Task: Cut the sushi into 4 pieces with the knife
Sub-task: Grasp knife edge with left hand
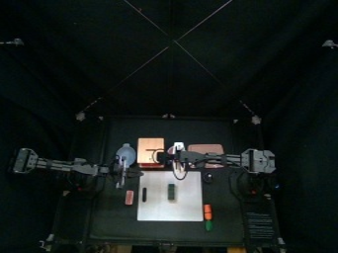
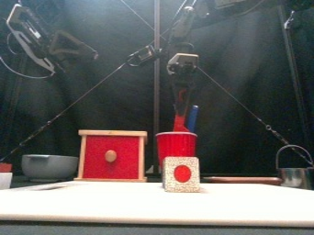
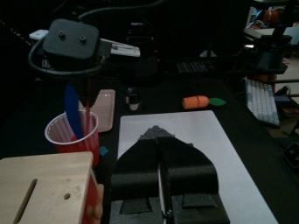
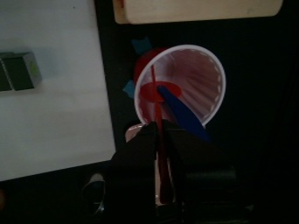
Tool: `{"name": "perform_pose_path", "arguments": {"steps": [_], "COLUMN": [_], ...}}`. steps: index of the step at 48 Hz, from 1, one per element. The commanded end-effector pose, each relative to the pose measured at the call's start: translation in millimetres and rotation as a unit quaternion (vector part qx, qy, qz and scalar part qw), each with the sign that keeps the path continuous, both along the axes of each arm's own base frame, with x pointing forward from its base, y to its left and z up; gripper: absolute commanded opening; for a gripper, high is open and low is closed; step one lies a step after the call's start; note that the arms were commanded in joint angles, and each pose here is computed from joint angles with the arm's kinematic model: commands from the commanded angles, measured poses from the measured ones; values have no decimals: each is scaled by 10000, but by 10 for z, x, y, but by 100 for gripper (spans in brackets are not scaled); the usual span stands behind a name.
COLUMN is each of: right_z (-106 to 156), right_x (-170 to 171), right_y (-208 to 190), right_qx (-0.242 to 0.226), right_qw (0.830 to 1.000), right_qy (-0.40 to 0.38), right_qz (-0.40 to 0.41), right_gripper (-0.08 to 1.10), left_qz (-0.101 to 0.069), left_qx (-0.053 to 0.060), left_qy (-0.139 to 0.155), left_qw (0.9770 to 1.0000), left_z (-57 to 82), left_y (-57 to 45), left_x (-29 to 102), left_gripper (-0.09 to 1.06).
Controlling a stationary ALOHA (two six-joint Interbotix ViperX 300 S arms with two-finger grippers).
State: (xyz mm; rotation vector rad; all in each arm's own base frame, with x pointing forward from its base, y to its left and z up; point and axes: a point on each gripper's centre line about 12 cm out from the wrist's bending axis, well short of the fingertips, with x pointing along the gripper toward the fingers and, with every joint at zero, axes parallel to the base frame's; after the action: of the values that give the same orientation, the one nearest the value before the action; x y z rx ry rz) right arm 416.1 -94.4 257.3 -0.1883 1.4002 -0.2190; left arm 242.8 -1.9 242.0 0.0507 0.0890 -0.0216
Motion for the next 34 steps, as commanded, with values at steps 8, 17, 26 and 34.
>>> {"name": "perform_pose_path", "arguments": {"steps": [8,17,26,34], "right_z": [1038,1460,1542,1318], "right_x": [-287,-646,-856,-1044], "right_y": [38,230,481,560], "right_qx": [-194,-219,-78,80], "right_qw": [9927,9802,9536,9250], "right_qy": [-1190,-1967,-3000,-3786], "right_qz": [-95,20,235,312], "right_gripper": [12,12,12,13], "left_qz": [4,12,6,11], "left_qx": [6,4,-13,-93], "left_qy": [-138,-284,-735,-1253], "left_qw": [9999,9996,9973,9921], "left_z": [69,103,194,263], "left_y": [3,9,11,15], "left_x": [23,24,14,-27], "left_gripper": [7,17,36,52]}}
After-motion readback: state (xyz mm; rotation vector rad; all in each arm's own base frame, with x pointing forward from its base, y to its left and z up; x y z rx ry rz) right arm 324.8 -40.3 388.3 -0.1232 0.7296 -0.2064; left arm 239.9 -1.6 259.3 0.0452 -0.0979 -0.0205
